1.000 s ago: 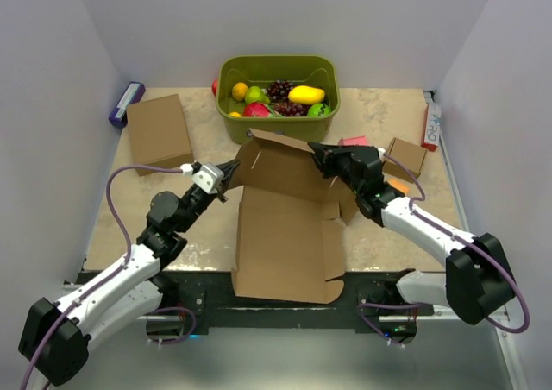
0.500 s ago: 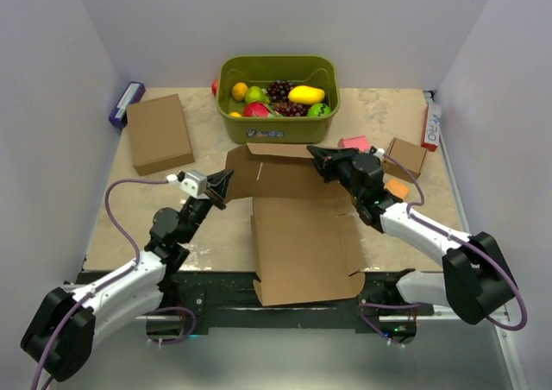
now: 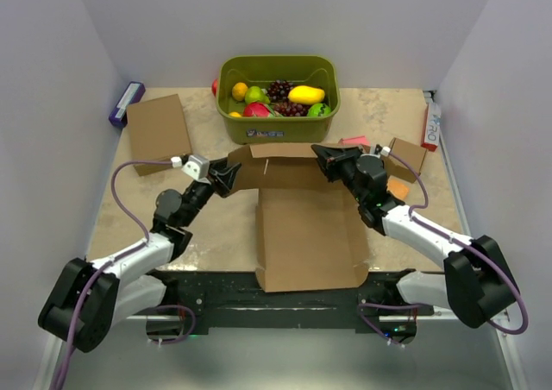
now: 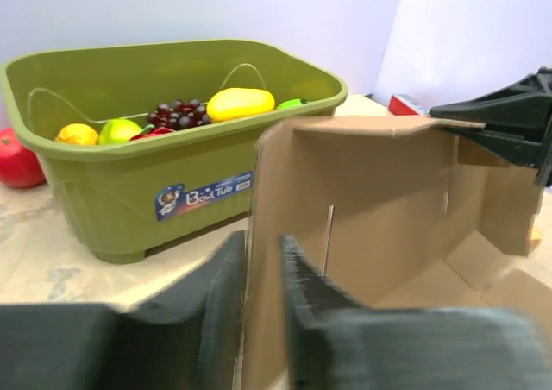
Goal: Fold the paper box
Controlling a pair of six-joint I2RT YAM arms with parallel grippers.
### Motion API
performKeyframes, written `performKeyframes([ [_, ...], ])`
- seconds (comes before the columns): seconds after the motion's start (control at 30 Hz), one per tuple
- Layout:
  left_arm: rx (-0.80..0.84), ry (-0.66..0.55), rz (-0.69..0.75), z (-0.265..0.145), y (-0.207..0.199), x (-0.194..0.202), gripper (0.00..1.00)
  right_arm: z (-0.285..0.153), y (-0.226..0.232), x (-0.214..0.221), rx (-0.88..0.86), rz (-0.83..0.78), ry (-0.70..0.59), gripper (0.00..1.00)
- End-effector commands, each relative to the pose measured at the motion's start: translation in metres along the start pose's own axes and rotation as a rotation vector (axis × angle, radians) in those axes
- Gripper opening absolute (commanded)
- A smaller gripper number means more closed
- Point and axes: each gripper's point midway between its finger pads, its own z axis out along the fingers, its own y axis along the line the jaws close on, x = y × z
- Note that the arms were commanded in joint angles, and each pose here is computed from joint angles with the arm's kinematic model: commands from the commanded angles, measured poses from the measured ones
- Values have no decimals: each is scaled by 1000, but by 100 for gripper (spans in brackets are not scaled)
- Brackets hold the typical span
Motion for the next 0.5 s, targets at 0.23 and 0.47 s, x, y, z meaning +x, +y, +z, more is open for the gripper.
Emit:
performKeyframes([
  [0.23,-102,-82,16,4,8,-96,70,-2,24,-8,-108,-81,-59,10],
  [0.47,-29,81,-113,23,-21,-95,73,0,13,-9,-99,-79,-58,10],
])
